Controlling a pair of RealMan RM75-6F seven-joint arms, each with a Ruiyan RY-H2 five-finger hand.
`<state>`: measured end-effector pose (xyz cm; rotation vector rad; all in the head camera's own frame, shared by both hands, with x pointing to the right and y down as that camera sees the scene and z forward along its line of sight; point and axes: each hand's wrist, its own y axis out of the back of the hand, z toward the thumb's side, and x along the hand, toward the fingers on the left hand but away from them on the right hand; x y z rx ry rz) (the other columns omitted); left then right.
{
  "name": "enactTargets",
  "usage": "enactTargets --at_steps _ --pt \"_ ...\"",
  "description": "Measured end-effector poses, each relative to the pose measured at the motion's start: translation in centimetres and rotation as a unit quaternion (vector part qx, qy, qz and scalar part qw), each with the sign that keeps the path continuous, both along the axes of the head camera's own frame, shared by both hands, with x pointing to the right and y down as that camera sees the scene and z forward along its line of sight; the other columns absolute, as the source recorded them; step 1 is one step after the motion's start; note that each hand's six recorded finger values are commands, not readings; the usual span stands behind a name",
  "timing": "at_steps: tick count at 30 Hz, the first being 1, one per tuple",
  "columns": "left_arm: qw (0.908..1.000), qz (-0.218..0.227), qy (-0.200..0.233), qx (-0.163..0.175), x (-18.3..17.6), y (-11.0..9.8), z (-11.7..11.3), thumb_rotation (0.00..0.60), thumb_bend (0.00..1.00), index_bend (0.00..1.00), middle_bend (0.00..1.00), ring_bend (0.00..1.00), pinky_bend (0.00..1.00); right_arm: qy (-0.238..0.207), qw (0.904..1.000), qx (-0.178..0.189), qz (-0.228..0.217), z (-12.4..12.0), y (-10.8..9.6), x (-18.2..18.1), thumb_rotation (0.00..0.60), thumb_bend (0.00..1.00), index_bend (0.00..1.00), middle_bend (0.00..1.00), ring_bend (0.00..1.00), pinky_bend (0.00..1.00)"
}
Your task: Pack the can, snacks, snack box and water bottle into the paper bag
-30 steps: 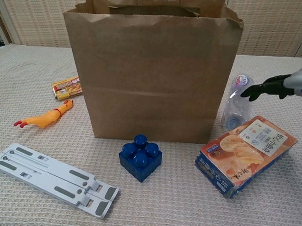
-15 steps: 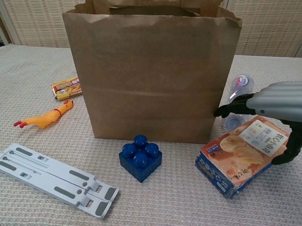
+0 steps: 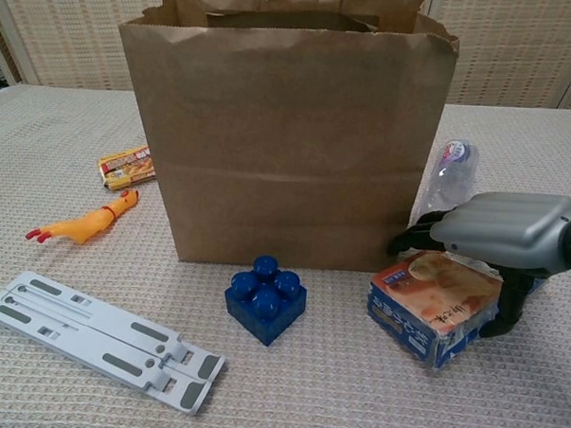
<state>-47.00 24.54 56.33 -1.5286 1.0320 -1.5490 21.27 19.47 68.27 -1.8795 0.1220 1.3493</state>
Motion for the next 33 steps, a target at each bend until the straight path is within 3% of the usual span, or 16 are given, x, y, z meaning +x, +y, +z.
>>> enactTargets --at_steps 3,9,18,24,26,29,33 --pt "1.0000 0.000 0.000 0.000 0.0 0.0 0.0 0.600 0.38 0.05 0.00 0.00 0.00 0.003 1.0000 0.004 -0.007 0.3 0.4 -0.4 0.600 0.12 0.19 0.15 0.10 0.23" --pt "1.0000 0.000 0.000 0.000 0.0 0.0 0.0 0.600 0.38 0.05 0.00 0.00 0.00 -0.002 0.9999 0.014 -0.005 0.1 0.4 -0.7 0.600 0.13 0.11 0.15 0.11 0.24" --pt "1.0000 0.000 -0.001 0.000 0.0 0.0 0.0 0.600 0.38 0.05 0.00 0.00 0.00 0.007 0.9998 0.020 -0.005 -0.2 -0.2 -0.4 0.600 0.13 0.07 0.15 0.08 0.21" --pt "1.0000 0.000 0.000 0.000 0.0 0.0 0.0 0.600 0.38 0.05 0.00 0.00 0.00 0.035 0.9991 0.008 -0.024 1.0 1.0 0.1 0.600 0.13 0.10 0.15 0.11 0.23" --pt "1.0000 0.000 0.000 0.000 0.0 0.0 0.0 0.600 0.38 0.05 0.00 0.00 0.00 0.035 0.9990 0.010 -0.025 1.1 1.1 0.0 0.600 0.14 0.18 0.20 0.19 0.30" --pt "1.0000 0.000 0.000 0.000 0.0 0.0 0.0 0.600 0.38 0.05 0.00 0.00 0.00 0.026 0.9992 0.016 -0.025 0.8 1.0 -0.3 0.600 0.28 0.39 0.39 0.42 0.56" --pt "1.0000 0.000 0.000 0.000 0.0 0.0 0.0 0.600 0.38 0.05 0.00 0.00 0.00 0.005 0.9996 0.023 -0.014 0.1 0.7 -0.6 0.600 0.37 0.56 0.52 0.58 0.70"
